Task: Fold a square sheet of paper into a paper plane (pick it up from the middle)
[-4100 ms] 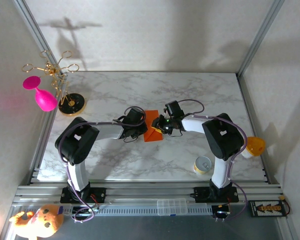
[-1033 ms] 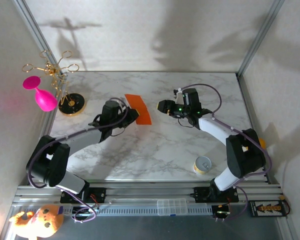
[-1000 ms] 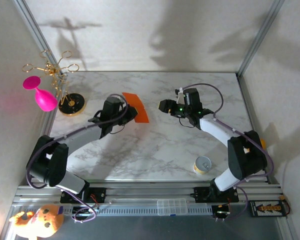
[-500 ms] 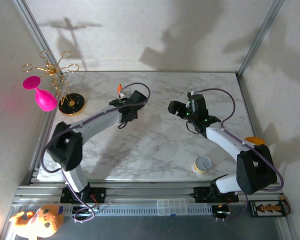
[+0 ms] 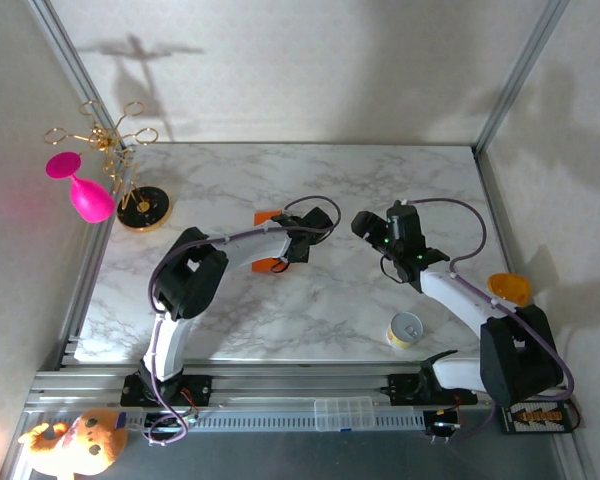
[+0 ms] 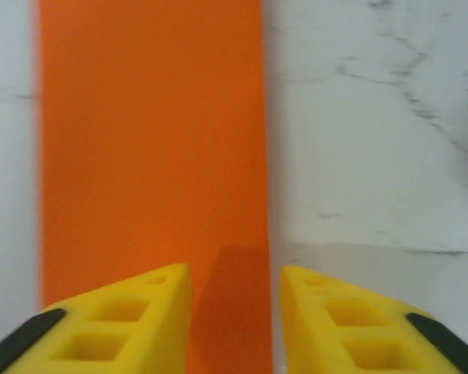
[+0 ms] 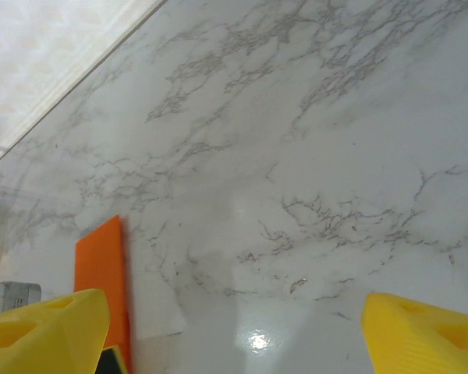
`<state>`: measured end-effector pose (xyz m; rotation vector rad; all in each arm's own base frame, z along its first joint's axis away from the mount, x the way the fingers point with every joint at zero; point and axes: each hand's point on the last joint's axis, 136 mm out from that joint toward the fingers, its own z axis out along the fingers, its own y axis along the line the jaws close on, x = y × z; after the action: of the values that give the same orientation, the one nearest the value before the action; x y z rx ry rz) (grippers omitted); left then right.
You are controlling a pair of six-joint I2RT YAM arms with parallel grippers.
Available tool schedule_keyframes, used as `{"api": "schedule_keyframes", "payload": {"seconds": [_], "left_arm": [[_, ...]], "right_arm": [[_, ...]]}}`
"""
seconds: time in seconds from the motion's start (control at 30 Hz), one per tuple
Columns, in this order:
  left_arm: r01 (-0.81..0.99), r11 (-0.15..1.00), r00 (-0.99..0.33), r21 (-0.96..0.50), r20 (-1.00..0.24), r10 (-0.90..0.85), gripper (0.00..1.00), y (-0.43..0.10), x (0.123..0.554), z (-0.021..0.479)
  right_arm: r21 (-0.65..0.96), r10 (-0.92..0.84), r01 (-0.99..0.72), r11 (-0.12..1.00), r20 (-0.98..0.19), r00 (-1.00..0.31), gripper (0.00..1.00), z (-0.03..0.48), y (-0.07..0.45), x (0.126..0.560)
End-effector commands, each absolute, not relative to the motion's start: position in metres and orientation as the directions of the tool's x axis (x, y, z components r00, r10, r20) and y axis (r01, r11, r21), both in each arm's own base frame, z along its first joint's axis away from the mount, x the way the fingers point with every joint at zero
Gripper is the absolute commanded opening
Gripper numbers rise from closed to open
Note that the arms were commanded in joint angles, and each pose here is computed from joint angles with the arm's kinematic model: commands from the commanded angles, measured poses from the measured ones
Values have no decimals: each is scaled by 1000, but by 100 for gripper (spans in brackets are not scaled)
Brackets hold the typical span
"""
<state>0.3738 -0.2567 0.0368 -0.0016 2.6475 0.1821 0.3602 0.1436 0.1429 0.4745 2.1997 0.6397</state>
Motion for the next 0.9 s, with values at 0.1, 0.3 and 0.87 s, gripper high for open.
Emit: {"api": "schedule_keyframes", "payload": {"seconds": [0.1, 0.3, 0.87], "left_arm": [[-16, 942, -882, -335, -438, -171, 51, -285, 379, 86], [-85, 847, -791, -524, -481, -377, 63, -230, 390, 151], [-258, 743, -483, -617, -584, -652, 99, -81, 349, 199]], "right_arm": [[613, 527, 110, 783, -558, -641, 84, 144, 153, 366], [630, 446, 37, 776, -506, -738, 81, 136, 194, 368], [675, 14, -215, 706, -316, -949, 61, 71, 387, 319]]}}
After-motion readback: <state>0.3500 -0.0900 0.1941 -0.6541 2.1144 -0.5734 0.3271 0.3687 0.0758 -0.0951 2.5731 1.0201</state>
